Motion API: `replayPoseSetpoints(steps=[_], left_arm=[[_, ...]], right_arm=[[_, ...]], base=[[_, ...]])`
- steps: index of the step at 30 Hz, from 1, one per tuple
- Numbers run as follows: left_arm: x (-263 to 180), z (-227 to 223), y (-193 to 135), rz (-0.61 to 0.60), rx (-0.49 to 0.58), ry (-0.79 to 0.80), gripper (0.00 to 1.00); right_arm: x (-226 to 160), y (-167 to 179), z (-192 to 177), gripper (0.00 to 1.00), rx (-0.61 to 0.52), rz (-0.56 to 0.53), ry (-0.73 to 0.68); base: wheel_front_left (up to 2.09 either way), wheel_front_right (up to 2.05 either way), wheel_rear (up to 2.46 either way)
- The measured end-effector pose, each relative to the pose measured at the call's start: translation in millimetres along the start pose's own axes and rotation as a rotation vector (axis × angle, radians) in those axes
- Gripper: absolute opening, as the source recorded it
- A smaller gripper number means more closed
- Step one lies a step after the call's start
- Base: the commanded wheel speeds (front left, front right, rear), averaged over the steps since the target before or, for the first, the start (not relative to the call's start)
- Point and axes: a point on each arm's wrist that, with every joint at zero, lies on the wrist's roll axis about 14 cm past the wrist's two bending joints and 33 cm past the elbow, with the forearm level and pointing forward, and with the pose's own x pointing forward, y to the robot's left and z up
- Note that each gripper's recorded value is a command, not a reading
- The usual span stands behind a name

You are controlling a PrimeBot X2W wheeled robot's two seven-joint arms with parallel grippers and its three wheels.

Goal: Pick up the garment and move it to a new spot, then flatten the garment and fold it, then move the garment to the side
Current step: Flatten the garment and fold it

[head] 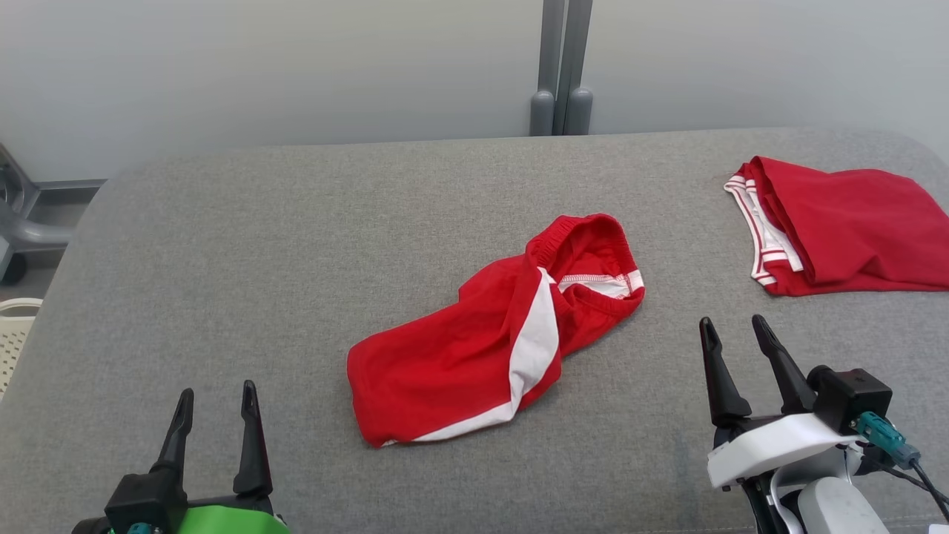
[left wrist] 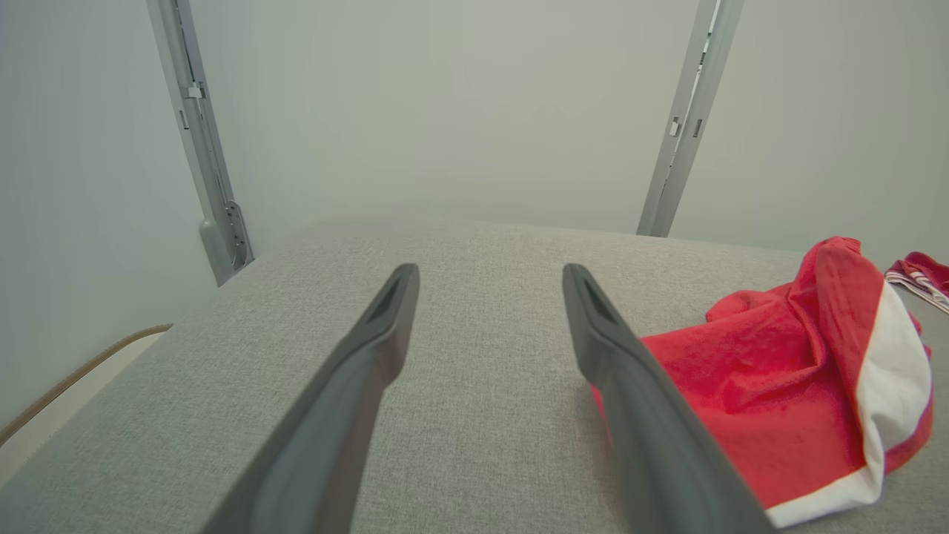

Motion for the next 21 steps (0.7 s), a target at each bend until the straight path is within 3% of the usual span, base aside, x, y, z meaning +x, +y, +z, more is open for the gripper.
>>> replayPoseSetpoints(steps=[21], left_arm=[[-4.8, 0.8, -5.2, -0.037, 0.021, -0.001, 1.00]], right_arm=[[-7.2, 7.2, -7.1, 1.00, 0.001, 0.010, 0.020]], base=[[0.00, 0.00, 0.00]])
